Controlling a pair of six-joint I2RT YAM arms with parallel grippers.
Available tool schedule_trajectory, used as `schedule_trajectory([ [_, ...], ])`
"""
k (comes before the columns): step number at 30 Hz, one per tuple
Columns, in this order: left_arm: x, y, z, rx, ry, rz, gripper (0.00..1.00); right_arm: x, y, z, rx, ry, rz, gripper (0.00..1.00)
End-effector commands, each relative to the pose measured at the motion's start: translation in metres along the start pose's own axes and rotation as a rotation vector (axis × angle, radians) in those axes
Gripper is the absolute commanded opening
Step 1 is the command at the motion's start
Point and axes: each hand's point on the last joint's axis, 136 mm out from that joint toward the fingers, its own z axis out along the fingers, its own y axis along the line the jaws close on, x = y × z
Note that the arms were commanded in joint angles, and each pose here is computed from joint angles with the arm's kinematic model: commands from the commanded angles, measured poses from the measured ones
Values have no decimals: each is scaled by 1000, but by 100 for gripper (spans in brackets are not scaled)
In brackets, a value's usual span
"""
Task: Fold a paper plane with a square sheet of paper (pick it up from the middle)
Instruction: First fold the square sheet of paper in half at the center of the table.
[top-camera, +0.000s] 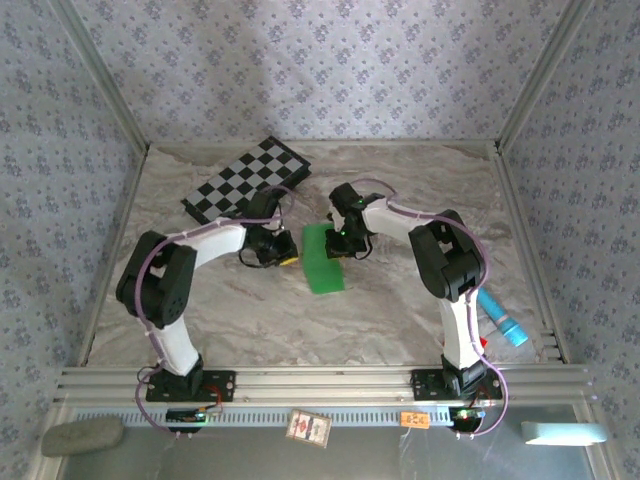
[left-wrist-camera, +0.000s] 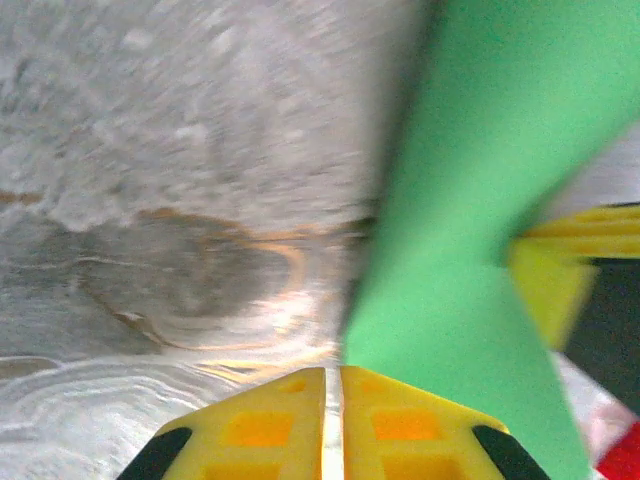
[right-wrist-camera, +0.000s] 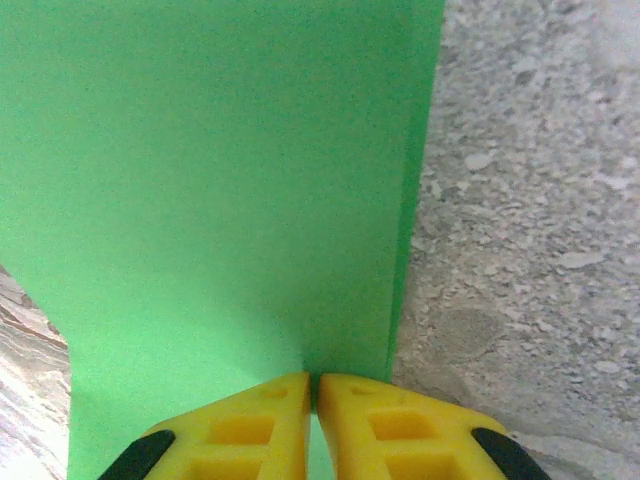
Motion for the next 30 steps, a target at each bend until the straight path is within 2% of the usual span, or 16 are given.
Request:
schedule_trajectory([
  [1, -7, -43, -16, 165, -55, 79, 12, 40, -47, 30, 192, 166, -40, 17],
  [8, -12, -47, 22, 208, -14, 47, 12, 39, -33, 34, 101, 183, -128, 16],
  [17, -10, -3, 52, 83, 36, -22, 12, 39, -42, 36, 127, 202, -112, 17],
  [25, -24, 52, 35, -3, -11, -84, 12, 44, -62, 33, 218, 228, -129, 17],
  [27, -30, 51, 23, 5, -30, -73, 12, 43, -63, 33, 223, 227, -131, 17],
  [30, -37, 23, 5, 88, -53, -22, 12, 40, -63, 33, 222, 222, -134, 17],
])
